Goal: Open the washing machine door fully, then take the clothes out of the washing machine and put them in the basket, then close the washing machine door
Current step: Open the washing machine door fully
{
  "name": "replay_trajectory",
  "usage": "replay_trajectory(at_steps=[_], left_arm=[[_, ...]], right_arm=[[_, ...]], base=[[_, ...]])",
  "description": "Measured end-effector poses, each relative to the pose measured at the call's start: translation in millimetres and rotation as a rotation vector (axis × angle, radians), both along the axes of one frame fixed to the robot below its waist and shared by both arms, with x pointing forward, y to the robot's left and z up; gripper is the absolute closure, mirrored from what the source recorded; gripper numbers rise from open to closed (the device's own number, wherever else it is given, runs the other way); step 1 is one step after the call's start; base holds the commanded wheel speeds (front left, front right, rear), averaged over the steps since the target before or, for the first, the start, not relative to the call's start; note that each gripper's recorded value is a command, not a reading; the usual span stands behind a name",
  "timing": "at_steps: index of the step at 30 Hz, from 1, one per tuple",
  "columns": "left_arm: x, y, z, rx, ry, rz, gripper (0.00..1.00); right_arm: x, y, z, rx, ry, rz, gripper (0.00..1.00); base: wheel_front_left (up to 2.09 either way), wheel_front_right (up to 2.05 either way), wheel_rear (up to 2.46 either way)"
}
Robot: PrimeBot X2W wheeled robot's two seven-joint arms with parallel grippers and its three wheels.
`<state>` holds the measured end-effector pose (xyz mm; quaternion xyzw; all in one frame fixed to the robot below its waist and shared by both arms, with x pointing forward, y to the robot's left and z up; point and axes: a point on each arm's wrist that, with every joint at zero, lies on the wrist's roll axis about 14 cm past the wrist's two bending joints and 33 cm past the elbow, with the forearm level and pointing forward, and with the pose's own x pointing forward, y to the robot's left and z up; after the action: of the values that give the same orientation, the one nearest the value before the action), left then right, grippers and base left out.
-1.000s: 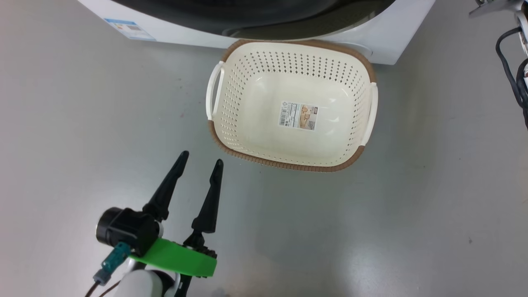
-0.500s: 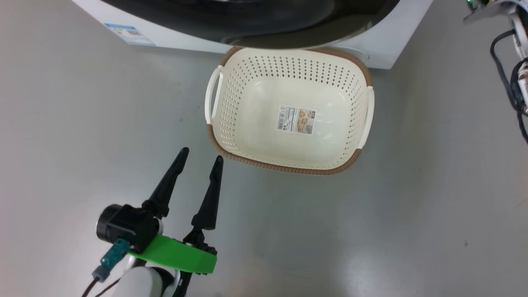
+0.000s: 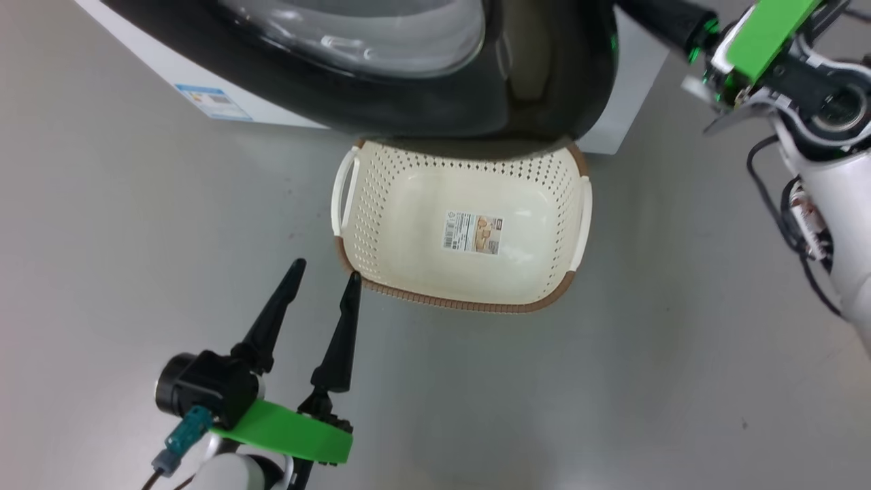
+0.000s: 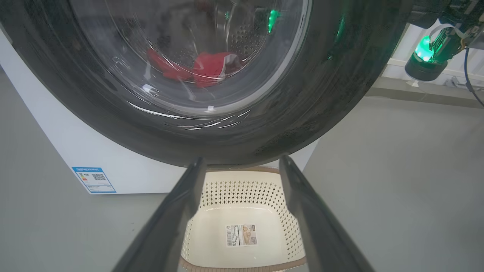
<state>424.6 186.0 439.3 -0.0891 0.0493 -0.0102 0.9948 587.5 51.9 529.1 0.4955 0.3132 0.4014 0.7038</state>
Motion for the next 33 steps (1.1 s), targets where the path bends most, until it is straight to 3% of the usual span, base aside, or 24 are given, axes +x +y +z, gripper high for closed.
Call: replay_trajectory(at_steps=[33], left_arm=[[-33,-5,28,-0.010,-0.061,0.002,0.00]], right_arm=[[-110,23,8,-0.027,0.039,0.237,1.00]], base=[[0.00,0.00,0.00]])
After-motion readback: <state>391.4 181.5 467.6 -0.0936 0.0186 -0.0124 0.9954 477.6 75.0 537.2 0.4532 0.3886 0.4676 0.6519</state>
